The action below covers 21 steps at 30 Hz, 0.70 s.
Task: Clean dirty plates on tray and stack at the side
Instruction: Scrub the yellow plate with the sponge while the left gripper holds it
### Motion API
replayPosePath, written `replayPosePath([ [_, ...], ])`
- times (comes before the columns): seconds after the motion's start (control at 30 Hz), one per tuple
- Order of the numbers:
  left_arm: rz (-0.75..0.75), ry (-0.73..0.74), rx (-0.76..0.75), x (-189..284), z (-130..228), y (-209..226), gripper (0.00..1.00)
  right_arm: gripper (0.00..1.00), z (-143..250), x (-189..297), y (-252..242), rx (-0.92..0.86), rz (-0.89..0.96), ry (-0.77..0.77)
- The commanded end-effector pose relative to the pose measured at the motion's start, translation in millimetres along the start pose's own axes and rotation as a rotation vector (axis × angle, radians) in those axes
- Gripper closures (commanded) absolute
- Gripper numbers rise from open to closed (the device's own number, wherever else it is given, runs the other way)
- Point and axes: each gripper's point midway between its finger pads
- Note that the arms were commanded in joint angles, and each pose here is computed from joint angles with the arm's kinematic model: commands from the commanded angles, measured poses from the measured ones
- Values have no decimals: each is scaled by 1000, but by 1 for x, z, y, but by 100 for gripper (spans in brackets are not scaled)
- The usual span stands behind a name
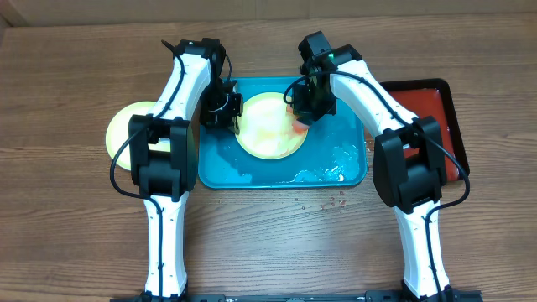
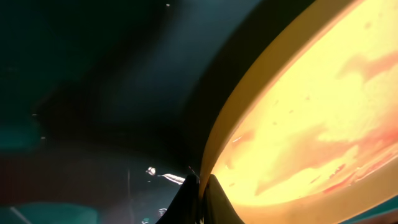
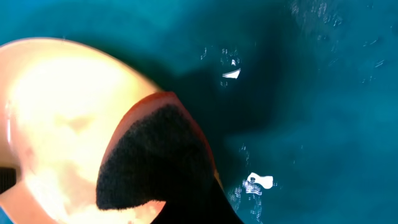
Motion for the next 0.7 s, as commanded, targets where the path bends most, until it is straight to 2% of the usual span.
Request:
replayPosePath([
  [0.0, -161, -78, 40, 2, -16, 32, 96, 96, 1, 8, -7, -15, 65, -26],
  [0.37, -188, -88, 24, 1, -15, 29, 96, 96, 40, -33, 5, -138, 73, 67],
  [0.53, -167, -78, 24, 0, -13, 26, 96, 96, 38, -43, 42, -166, -51, 50],
  [0.67, -162, -76, 24, 0, -13, 25, 96, 96, 44, -57, 68, -170, -80, 40],
])
Point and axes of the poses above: each gripper's point midway between its finger pads, its own x axis back along the fingers, its own y axis along the line the jaws close on, z = x × y, and after that the axes turned 15 degrees about x, right-handed
